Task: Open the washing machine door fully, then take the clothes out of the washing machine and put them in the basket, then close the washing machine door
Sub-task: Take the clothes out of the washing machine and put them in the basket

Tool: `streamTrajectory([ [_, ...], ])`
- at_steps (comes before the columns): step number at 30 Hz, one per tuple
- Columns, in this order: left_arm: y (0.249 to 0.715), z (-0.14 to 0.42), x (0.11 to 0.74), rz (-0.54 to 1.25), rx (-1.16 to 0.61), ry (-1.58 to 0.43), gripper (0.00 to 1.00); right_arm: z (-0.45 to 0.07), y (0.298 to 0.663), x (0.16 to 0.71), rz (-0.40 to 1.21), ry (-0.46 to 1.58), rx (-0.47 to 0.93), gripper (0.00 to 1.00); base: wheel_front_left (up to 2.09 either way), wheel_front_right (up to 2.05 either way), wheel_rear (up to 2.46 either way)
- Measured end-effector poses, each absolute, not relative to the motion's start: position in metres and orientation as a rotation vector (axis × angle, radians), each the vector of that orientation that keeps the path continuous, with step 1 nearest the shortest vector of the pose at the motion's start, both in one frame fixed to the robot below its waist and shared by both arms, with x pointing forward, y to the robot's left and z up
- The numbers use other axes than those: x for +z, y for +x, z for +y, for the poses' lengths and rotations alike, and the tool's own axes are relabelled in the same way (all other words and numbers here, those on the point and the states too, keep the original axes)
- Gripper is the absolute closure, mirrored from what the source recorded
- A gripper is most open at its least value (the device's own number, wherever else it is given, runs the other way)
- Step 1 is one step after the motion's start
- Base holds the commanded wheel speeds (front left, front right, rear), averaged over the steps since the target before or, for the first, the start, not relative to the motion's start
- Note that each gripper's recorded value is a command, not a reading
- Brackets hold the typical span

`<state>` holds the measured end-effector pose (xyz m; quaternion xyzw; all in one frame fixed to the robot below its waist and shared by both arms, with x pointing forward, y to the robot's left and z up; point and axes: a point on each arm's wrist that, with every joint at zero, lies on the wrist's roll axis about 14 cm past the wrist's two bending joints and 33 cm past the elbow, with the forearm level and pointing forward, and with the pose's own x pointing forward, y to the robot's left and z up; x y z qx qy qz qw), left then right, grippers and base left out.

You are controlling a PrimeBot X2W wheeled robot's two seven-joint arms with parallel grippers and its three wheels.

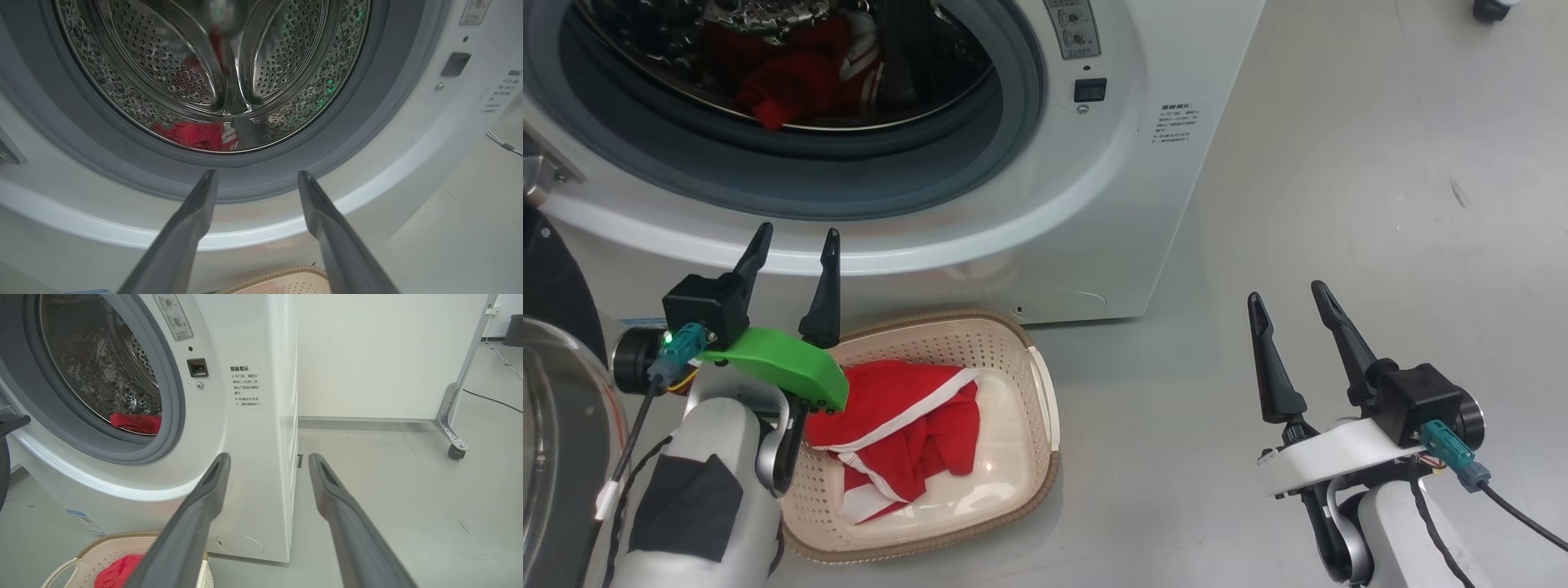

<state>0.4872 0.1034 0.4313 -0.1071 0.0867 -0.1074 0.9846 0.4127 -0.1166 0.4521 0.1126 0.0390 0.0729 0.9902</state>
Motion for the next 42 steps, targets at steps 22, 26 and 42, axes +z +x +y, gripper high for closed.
streamTrajectory([
  [22, 0.4, 0.13, 0.467, 0.066, -0.123, -0.183, 0.0, -0.122, 0.369, 0.478, 0.022, 0.223, 0.132, 0.0, 0.0, 0.0, 0.0],
  [26, 0.383, 0.131, 0.463, 0.078, -0.114, -0.187, 0.0, -0.122, 0.362, 0.477, 0.026, 0.222, 0.126, 0.0, 0.0, 0.0, 0.0],
  [42, 0.348, 0.133, 0.465, 0.074, -0.086, -0.202, 0.0, -0.116, 0.351, 0.48, 0.021, 0.227, 0.143, 0.0, 0.0, 0.0, 0.0],
])
